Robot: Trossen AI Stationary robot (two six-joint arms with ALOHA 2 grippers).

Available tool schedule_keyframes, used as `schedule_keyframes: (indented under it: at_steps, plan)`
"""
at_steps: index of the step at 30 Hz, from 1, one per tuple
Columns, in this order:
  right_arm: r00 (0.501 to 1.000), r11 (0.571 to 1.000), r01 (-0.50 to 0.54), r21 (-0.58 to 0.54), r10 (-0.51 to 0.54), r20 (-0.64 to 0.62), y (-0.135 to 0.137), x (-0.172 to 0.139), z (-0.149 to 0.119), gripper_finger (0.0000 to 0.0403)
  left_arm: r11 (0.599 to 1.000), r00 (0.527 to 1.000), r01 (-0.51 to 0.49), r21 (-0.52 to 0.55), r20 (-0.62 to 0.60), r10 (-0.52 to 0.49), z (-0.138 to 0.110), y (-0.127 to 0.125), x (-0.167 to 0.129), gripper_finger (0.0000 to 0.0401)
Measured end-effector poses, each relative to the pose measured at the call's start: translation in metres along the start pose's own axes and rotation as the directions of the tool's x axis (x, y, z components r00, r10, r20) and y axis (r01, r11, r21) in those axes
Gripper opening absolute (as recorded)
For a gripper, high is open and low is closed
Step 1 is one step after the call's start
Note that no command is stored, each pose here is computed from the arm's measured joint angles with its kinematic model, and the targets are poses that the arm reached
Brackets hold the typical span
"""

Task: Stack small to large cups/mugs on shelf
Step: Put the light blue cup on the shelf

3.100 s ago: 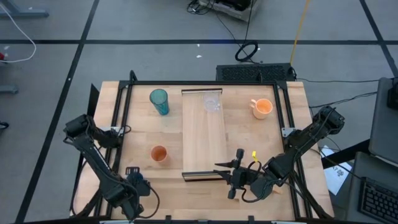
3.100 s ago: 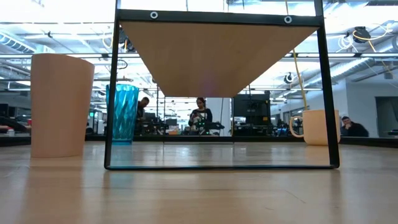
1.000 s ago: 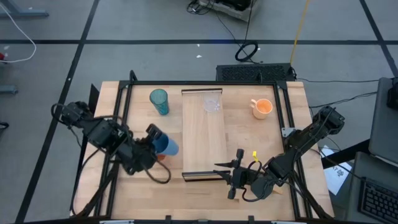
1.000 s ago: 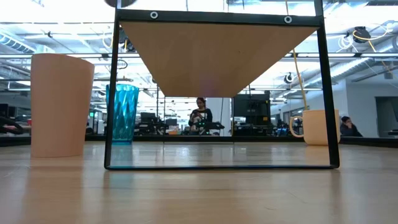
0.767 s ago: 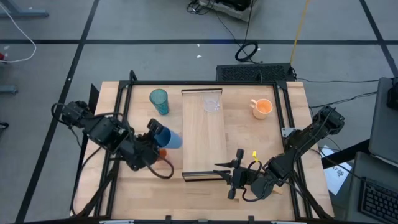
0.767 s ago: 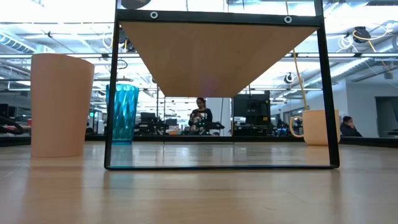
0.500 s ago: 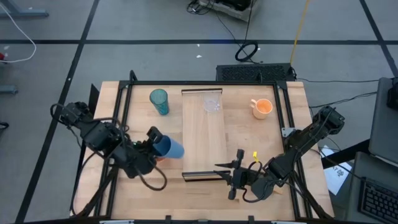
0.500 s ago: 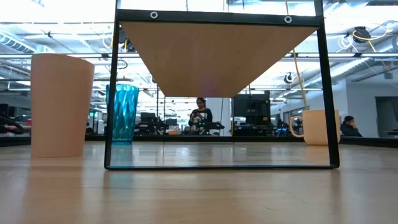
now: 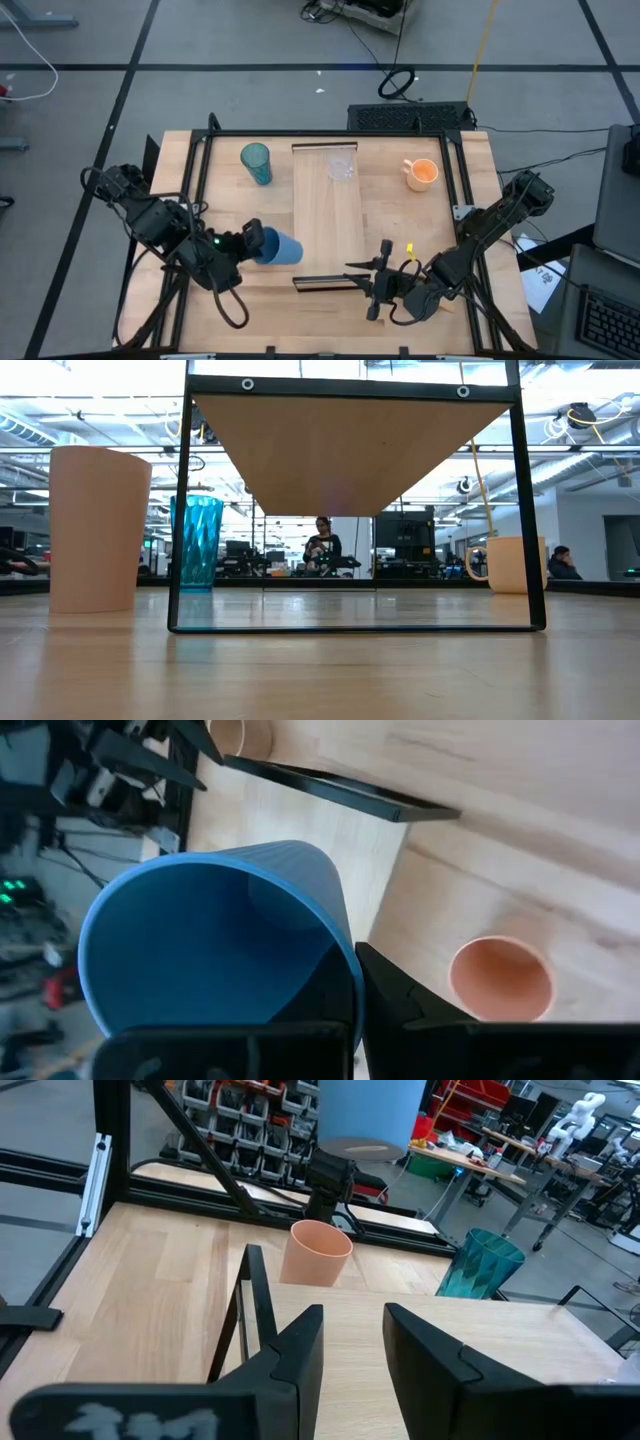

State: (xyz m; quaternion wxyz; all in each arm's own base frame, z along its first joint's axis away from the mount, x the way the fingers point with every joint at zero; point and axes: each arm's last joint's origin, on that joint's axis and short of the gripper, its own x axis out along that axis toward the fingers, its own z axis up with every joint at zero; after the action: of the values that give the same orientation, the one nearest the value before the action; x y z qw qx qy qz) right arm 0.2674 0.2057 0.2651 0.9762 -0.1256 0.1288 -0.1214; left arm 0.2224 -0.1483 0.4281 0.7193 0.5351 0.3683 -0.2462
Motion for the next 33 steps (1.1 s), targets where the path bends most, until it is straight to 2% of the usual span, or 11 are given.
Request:
schedule_keyframes:
  at_steps: [4,13,21,29,33]
  plan:
    - [1.0,1.0,0.0,-0.001,0.0,0.0,0.0001,0.0001,-0.0001,0.01,0.998,1.0,-0.014,0.063,-0.012,0.015,-0.0003,0.0005,0.0,0.0001]
    - [1.0,1.0,0.0,0.0,0.0,0.0,0.0,0.0,-0.0001,0.01,0.999,1.0,-0.018,0.05,-0.01,0.018,0.0,0.0008,0.0,0.0001]
    - [1.0,1.0,0.0,0.002,0.0,0.0,0.0001,0.0001,-0.0001,0.01,0.993,0.999,-0.036,-0.111,-0.006,0.035,0.0008,0.0021,0.0,0.0001]
    - [1.0,1.0,0.0,0.003,0.0,0.0,0.0001,0.0001,-0.0001,0.01,0.961,0.999,-0.043,-0.272,0.006,0.046,0.0021,0.0032,0.0001,0.0001]
    - [1.0,1.0,0.0,0.003,0.0,0.0,0.0001,0.0,-0.0001,0.01,0.949,0.999,-0.041,-0.311,0.006,0.045,0.002,0.0032,0.0001,0.0001]
